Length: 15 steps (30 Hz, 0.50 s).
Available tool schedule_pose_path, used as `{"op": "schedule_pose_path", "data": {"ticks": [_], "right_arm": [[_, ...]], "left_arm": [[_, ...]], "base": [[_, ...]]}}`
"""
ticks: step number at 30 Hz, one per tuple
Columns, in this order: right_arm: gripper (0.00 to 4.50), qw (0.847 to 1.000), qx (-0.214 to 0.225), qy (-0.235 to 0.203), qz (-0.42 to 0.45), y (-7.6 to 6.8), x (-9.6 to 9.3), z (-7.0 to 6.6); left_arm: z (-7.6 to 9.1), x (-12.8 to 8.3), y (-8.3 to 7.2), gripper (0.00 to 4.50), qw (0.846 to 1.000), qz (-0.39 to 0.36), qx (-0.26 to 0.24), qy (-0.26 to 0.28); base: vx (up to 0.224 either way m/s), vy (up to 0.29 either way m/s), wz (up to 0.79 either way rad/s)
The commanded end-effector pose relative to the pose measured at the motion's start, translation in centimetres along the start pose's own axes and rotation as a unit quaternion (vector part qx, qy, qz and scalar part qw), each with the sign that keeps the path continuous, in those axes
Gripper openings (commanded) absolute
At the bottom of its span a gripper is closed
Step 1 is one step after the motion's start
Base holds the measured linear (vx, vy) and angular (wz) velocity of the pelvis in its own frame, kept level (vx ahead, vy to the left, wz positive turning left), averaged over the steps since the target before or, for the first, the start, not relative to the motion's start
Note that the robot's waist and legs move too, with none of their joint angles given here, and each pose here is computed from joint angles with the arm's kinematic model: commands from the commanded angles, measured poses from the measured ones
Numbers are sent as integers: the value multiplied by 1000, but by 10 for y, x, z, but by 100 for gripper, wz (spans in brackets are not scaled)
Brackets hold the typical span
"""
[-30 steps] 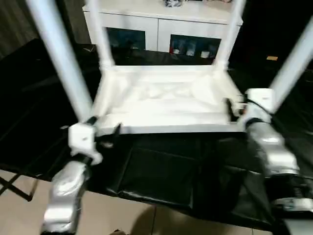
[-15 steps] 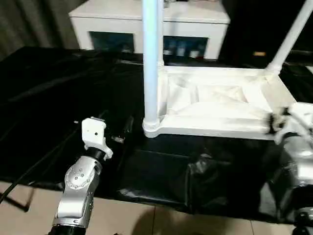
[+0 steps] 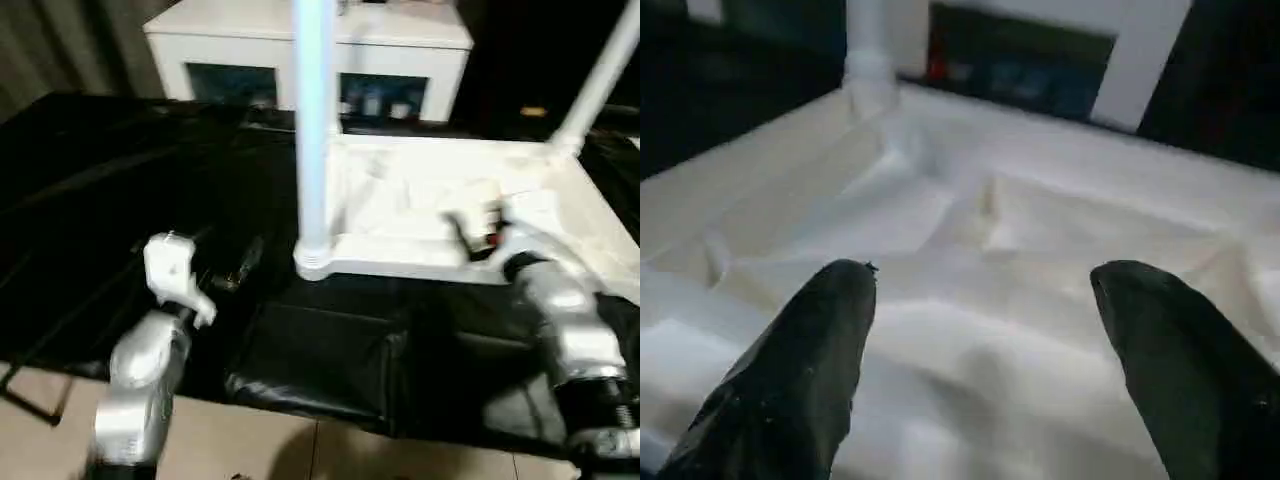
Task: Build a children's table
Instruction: Rotate table base
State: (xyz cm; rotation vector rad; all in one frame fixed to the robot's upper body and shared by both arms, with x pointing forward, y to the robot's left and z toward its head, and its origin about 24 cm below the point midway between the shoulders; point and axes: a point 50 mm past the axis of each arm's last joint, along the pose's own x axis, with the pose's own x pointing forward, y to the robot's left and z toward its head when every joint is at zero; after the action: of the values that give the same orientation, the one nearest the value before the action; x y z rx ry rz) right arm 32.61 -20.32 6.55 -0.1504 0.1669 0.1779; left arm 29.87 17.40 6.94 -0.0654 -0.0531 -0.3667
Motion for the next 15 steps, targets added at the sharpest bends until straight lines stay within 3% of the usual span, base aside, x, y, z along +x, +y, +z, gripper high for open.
{"op": "schedule_pose_path", "data": {"ticks": [1, 3, 4, 6, 10, 14, 15], "right_arm": [[383, 999, -2, 16, -31, -6, -2, -4], [383, 999, -1, 22, -46, -7, -2, -7], [383, 998, 4, 28, -52, -7, -4, -9], [383, 998, 3, 30, -52, -8, -6, -10], [383, 997, -11, 35, -68, -20, -13, -10], [383, 996, -11, 39, -81, -26, -16, -12], [383, 995, -12, 43, -85, -28, -18, -13]], "left_arm": [[-1, 14, 0, 450, 1000, -3, -18, 18], [3, 24, -2, 450, 999, -8, -41, 10], [19, 37, -23, 450, 983, -120, -138, -25], [26, 39, -32, 450, 971, -172, -161, -36], [30, 44, -43, 450, 952, -278, -129, 0], [27, 48, -44, 450, 946, -302, -118, 17], [26, 54, -41, 450, 952, -289, -92, 23]], "base": [[0, 0, 0], [0, 0, 0], [0, 0, 0], [0, 0, 0], [0, 0, 0], [0, 0, 0], [0, 0, 0]]}}
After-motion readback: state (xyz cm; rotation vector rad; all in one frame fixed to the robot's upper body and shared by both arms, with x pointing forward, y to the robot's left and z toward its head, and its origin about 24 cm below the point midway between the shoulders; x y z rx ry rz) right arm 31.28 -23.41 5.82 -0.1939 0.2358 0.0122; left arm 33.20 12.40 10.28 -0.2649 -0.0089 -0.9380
